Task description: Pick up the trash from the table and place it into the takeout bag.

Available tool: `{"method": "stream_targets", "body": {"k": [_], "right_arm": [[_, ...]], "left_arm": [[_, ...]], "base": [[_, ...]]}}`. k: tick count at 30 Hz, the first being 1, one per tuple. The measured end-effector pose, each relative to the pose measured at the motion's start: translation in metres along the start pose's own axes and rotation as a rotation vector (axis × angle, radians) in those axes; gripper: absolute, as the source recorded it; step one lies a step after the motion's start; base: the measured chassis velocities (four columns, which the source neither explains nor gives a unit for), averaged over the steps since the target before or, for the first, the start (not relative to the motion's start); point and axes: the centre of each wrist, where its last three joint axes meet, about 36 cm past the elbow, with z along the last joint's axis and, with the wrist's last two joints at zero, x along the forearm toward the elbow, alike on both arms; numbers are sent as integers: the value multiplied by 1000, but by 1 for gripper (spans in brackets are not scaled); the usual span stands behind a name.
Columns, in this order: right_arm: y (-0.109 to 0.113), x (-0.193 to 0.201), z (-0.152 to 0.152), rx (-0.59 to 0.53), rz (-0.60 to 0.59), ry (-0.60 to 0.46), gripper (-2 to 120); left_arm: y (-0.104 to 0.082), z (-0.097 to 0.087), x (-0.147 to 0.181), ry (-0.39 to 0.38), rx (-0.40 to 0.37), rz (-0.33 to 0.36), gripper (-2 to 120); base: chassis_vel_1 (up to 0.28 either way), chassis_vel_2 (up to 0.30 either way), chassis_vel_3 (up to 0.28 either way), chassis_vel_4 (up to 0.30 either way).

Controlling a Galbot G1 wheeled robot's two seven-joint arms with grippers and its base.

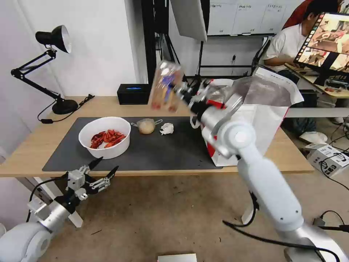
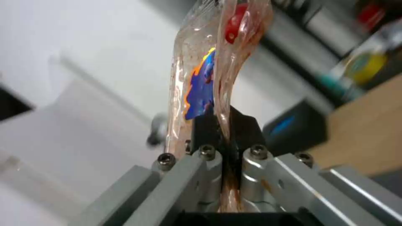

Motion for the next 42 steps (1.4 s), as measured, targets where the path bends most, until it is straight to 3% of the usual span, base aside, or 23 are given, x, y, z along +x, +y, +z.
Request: {"method": "stream_targets", "body": {"k": [5,13,20,25,34,42], "right_arm": [[-7,17,-51,95,109,-155,0],[-28,48,-99,279,258,-228,0],[-45,57,-97,394,303,-218,0],[-49,50,-84,399,298,-186,0],[-54,46,-73,391,307,-161,0],[-59,56,-69,357,316,-123,26]], "left_arm": [[-10,0,5,-7,4,-23,108],[-17,-2,0,-22,14,-16,115],[-25,-3,-3,-24,23,-1,111],[-28,-3,-2,-17,22,3,102],[-28,-5,1,-10,18,2,100],[-29,-8,0,-14,9,13,100]], "base": [[0,0,0,0],[0,0,0,0],[0,0,0,0],[0,0,0,0],[0,0,0,0],[0,0,0,0]]}}
